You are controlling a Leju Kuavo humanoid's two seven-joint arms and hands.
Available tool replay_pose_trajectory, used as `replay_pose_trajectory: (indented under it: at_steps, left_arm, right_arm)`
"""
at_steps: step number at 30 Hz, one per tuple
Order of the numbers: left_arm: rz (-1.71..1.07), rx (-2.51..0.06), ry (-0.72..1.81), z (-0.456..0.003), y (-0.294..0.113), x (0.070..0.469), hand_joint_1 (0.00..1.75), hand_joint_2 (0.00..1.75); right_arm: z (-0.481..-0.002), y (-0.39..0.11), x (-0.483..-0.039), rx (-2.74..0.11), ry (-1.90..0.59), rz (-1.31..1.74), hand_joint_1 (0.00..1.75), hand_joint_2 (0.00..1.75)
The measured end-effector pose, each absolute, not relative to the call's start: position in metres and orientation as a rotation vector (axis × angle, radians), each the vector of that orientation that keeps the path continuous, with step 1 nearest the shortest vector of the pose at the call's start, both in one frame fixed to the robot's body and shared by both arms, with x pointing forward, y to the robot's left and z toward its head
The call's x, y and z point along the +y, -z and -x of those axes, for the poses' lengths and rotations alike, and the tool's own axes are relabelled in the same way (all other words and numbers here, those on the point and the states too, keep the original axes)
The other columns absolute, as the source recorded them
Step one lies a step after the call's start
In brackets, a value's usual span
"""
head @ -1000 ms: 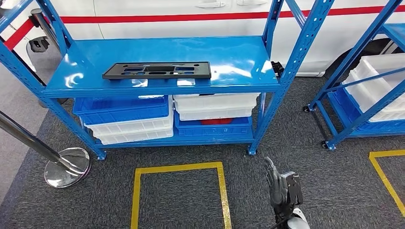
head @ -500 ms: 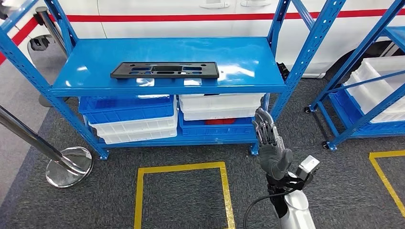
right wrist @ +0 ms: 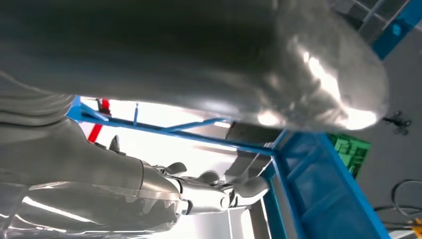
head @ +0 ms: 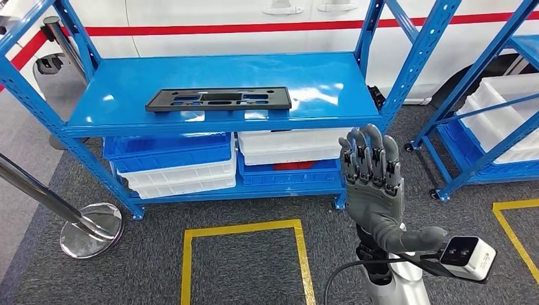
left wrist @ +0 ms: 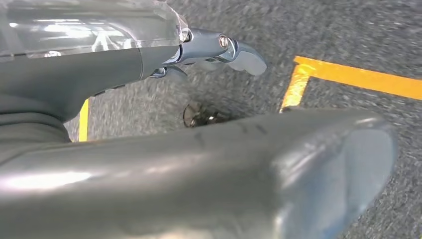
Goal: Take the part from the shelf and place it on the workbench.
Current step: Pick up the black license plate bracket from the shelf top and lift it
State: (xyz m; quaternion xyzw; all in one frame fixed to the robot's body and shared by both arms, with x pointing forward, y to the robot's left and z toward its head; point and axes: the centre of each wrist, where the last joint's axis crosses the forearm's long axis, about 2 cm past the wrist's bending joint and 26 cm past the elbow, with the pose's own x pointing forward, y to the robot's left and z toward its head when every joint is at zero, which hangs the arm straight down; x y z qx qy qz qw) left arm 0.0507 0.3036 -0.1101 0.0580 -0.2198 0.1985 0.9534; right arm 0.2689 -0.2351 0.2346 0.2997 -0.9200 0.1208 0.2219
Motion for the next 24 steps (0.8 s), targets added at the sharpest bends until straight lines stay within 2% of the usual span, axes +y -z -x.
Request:
replay_pose_trajectory:
  at_steps: [7, 24]
  left_arm:
    - [-0.105, -0.456, -0.404, -0.052, 0.110, 0.302, 0.00, 0.00]
    - [-0.089, -0.451, -0.417, -0.056, 0.110, 0.293, 0.00, 0.00]
  right_arm:
    - [-0.259, -0.251, -0.227, -2.600, -0.346, -0.935, 0.00, 0.00]
    - [-0.254, -0.252, -0.221, -2.595, -0.366, -0.947, 0.00, 0.00]
